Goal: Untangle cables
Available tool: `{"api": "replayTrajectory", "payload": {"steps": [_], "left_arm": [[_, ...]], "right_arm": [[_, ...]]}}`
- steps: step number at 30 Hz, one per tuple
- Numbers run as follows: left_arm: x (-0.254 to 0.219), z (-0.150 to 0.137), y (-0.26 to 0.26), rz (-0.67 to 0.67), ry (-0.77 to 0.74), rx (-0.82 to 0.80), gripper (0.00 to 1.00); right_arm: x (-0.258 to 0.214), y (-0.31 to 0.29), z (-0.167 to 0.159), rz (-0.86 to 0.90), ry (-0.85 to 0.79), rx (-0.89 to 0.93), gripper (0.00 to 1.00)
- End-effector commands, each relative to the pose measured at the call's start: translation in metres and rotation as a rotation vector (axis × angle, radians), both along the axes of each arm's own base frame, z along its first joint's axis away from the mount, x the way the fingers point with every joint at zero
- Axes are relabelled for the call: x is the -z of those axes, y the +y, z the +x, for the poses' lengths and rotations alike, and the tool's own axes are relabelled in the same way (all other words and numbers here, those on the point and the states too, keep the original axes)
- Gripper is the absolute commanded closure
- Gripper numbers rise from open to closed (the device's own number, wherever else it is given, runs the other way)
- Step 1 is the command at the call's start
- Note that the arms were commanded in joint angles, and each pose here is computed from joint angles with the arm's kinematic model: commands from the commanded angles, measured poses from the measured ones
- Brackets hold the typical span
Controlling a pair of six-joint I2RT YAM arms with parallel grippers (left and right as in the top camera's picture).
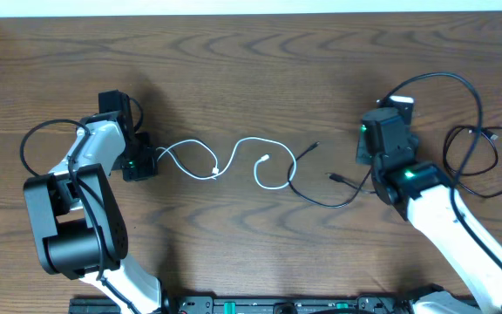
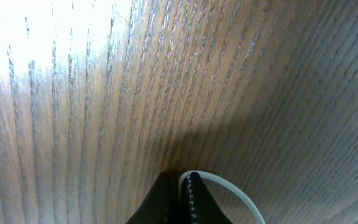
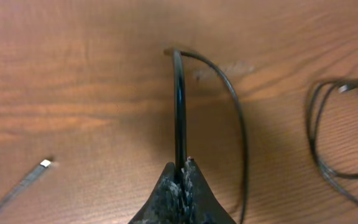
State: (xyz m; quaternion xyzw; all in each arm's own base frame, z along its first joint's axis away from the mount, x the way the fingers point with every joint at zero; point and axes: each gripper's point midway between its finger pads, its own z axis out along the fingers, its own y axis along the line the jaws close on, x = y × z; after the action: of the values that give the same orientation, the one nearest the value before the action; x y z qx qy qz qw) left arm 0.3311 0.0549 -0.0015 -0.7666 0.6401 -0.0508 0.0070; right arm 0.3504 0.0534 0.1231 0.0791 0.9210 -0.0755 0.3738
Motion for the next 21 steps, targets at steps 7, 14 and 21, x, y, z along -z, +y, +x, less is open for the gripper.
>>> {"api": "replayTrajectory", "payload": {"steps": [7, 14, 21], "left_arm": [[0.005, -0.008, 0.004, 0.014, 0.033, -0.001, 0.92], [0.005, -0.008, 0.004, 0.014, 0.033, -0.001, 0.92], [0.005, -0.008, 0.004, 0.014, 0.033, -0.001, 0.92]], "right_arm": [[0.039, 0.022, -0.001, 0.082, 0.128, -0.062, 0.98], [0.051, 0.041, -0.002, 0.162, 0.172, -0.123, 0.89], [0.052, 0.056, -0.005, 0.231, 0.191, -0.176, 0.52]]}}
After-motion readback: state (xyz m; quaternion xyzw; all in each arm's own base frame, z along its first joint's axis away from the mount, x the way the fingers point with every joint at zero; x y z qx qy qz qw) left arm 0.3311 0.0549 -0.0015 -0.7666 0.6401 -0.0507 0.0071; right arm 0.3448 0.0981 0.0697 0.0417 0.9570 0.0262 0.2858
